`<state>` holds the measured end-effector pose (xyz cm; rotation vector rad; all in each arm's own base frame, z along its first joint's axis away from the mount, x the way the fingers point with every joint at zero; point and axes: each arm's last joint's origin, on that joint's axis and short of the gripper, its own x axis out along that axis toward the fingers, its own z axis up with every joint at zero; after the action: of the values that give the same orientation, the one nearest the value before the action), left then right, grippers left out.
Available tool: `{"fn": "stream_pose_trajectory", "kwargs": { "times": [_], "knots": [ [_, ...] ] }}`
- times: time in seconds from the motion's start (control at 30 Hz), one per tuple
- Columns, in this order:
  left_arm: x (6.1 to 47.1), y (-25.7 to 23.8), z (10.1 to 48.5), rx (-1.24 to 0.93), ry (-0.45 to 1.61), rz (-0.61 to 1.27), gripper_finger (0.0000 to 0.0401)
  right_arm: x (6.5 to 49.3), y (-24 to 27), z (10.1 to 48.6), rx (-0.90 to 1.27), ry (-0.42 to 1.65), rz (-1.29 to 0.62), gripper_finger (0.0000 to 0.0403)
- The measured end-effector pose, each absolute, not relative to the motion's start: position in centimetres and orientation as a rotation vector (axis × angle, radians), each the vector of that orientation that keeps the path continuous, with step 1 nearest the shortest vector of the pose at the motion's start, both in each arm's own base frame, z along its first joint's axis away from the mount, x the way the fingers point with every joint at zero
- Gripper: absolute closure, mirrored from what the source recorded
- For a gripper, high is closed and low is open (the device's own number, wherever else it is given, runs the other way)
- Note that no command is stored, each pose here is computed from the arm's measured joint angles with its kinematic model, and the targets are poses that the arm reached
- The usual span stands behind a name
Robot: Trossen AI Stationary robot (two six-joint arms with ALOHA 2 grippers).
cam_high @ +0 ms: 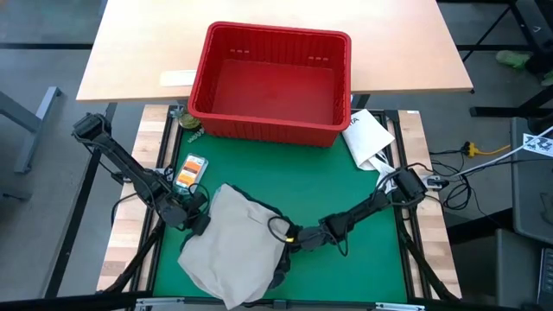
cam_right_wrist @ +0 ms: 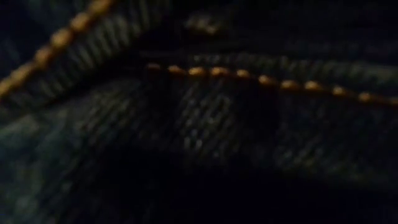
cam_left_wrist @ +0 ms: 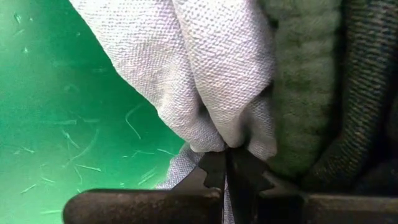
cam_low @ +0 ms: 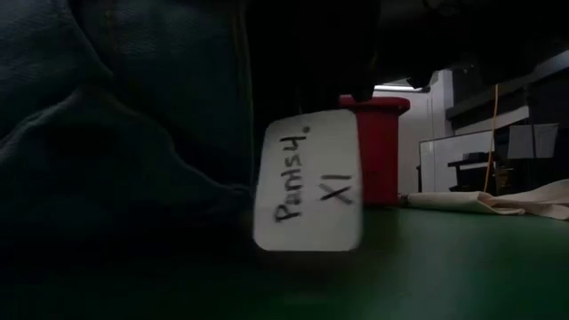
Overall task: Fold Laundry from Bin
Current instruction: Put the stacked of clothes into red bin
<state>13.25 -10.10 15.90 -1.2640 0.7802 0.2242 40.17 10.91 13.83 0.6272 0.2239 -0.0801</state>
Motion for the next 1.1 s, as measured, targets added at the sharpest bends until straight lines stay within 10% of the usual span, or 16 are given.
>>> {"fn": "stream_pose_trajectory", "kwargs": {
  "times": [1.1],
  "knots": [
    [12.2,-9.2,18.3,-1.338,0.683,0.104,0.0401,39.4,9.5,16.8,0.579,0.342,-0.007,0.0400]
  ]
}}
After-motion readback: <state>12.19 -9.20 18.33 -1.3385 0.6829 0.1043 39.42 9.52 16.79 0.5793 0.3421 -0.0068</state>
